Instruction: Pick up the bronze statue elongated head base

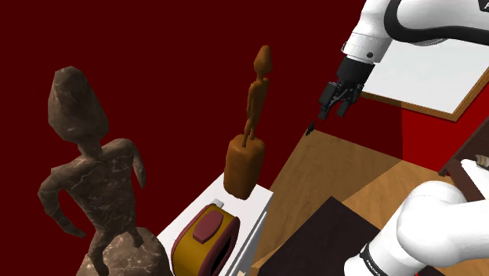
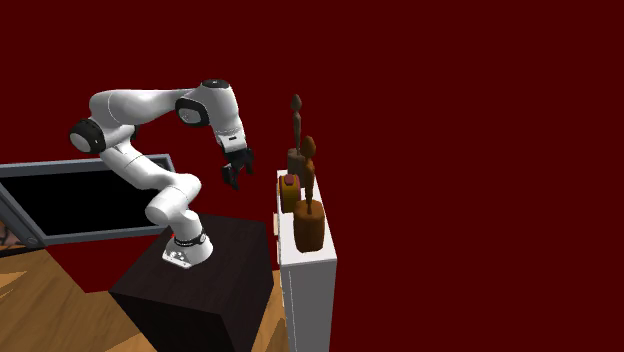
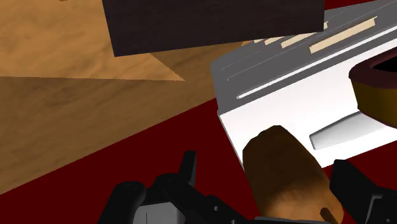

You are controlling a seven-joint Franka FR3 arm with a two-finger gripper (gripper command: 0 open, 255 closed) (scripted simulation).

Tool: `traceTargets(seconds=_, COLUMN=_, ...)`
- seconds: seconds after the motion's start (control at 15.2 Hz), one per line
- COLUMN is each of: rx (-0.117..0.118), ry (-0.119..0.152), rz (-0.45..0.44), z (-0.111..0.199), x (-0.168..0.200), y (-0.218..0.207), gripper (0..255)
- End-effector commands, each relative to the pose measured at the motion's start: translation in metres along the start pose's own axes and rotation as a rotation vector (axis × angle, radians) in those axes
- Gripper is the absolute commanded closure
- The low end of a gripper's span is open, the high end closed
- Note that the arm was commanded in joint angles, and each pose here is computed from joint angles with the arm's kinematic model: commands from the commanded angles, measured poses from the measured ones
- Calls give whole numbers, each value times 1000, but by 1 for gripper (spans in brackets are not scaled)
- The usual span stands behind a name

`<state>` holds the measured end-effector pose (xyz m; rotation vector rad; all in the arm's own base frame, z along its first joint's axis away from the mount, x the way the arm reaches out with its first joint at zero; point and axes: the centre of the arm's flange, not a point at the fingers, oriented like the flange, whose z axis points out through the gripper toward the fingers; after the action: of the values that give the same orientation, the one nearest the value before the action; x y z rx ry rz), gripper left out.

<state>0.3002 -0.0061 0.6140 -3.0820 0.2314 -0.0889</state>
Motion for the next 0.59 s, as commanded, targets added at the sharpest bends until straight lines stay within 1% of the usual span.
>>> traceTargets(seconds=0.0, rx=0, ry=0, rz=0, z=0, x=0, y=0, gripper=0)
traceTargets(seconds=0.26, rx=-121, ry=108, rz=189, z=17, x=3, y=-68, gripper=0)
traceTargets(seconds=0.53, rx=-243, ry=216, rz=378, z=40, x=20, y=-131, gripper=0)
